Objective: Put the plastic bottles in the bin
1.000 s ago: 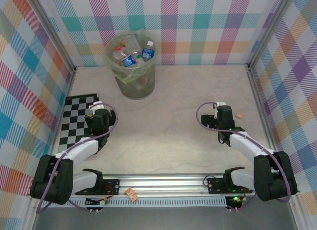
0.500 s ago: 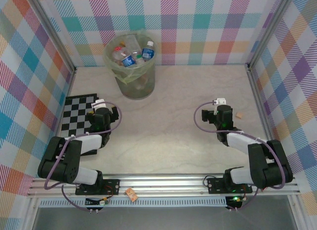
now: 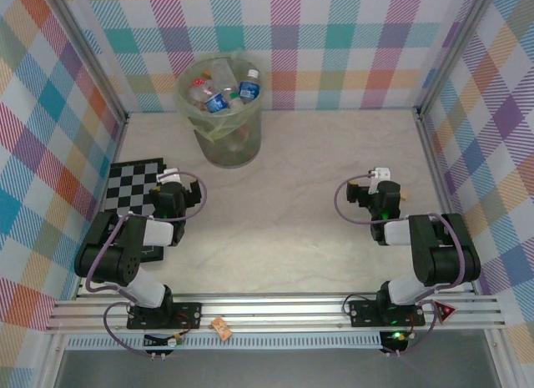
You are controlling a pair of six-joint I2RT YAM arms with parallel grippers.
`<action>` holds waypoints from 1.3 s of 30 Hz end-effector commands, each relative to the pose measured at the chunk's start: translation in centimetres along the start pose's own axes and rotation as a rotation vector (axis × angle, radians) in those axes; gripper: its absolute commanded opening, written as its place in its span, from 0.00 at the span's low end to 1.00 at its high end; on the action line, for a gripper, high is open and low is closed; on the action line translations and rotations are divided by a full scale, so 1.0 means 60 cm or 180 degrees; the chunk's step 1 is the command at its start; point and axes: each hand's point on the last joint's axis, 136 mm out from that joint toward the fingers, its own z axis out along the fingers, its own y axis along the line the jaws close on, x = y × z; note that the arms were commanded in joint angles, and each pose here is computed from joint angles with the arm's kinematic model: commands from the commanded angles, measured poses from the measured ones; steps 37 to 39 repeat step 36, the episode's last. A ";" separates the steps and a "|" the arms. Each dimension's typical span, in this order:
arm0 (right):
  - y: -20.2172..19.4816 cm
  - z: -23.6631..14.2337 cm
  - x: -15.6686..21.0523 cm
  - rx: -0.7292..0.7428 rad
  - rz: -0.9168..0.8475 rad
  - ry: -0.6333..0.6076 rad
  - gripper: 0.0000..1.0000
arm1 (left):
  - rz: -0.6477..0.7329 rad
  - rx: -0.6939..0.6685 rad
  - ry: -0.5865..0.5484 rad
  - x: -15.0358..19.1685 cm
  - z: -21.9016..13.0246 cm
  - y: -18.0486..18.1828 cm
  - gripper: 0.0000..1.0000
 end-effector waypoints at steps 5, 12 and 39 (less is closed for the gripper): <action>0.008 0.004 -0.031 -0.0176 0.0124 -0.0145 0.99 | -0.0054 0.0121 -0.0175 -0.019 -0.002 -0.008 1.00; 0.009 0.005 -0.032 -0.0191 0.0125 -0.0146 0.99 | -0.0051 0.0121 -0.0166 -0.018 -0.002 -0.008 1.00; 0.007 0.007 -0.031 -0.0233 0.0159 -0.0118 0.99 | -0.0051 0.0117 -0.0162 -0.018 -0.001 -0.007 1.00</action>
